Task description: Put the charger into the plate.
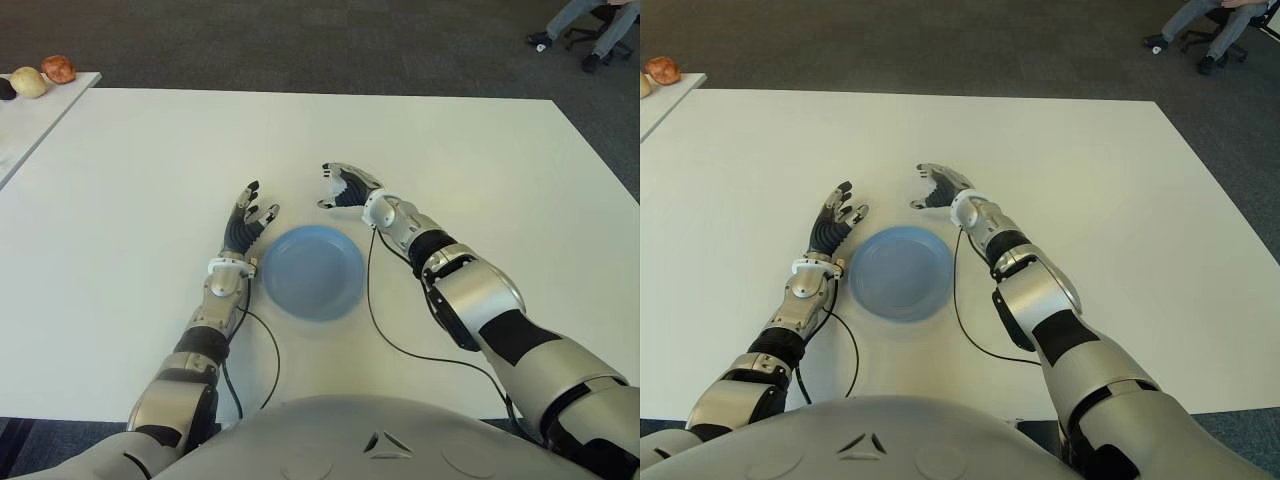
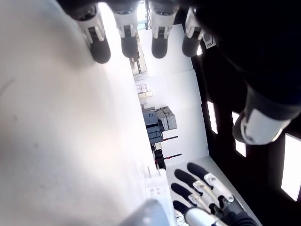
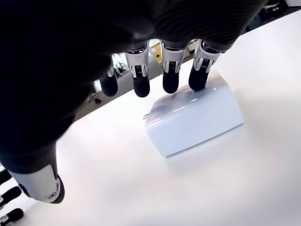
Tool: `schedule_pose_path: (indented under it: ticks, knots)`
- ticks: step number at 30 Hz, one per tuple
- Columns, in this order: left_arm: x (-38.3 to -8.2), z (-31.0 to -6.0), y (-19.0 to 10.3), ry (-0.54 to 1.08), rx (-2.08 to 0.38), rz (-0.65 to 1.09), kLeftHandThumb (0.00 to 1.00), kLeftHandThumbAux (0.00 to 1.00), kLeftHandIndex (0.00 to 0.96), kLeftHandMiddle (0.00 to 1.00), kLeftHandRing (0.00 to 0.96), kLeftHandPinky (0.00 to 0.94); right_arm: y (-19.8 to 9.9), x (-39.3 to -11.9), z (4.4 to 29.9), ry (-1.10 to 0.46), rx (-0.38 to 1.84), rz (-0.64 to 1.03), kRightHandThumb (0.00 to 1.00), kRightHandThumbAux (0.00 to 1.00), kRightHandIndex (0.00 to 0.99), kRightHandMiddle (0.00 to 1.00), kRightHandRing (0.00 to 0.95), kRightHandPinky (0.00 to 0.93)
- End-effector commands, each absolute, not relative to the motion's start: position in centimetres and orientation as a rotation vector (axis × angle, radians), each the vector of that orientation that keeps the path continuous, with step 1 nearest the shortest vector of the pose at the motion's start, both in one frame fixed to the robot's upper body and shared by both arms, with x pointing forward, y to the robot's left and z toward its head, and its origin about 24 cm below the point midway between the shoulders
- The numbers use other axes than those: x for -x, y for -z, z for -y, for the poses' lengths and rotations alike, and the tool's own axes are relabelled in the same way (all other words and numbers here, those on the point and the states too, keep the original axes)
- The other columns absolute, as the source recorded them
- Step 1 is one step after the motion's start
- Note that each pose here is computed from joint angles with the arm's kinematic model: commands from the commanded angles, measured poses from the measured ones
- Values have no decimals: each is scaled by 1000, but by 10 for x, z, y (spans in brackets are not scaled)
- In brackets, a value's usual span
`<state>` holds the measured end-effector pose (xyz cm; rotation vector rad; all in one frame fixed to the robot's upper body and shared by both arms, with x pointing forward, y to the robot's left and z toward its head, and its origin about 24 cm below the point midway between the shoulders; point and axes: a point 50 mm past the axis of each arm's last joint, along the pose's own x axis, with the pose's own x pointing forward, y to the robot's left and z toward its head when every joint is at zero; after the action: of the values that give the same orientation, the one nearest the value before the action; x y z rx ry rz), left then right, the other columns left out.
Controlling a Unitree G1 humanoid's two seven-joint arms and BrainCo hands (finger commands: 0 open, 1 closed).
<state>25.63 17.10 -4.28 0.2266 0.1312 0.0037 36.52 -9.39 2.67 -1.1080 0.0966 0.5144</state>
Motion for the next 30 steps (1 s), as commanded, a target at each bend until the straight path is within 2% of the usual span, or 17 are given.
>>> schedule_pose_path:
  ticks: [1, 10, 30]
  knots:
    - [-222, -175, 83, 2, -238, -364, 0, 563, 32, 52, 31, 0, -3, -353, 115, -558, 1148, -235, 0, 658, 0, 2, 1, 38]
    - [-224, -176, 81, 3, -232, -358, 0, 541, 45, 70, 46, 29, -12, -359, 130, -556, 1199, -204, 0, 687, 0, 0, 0, 38]
    - [-226, -180, 83, -1, -242, -389, 0, 550, 37, 72, 50, 5, -26, -359, 169, -596, 1255, -134, 0, 831, 0, 23, 36, 103]
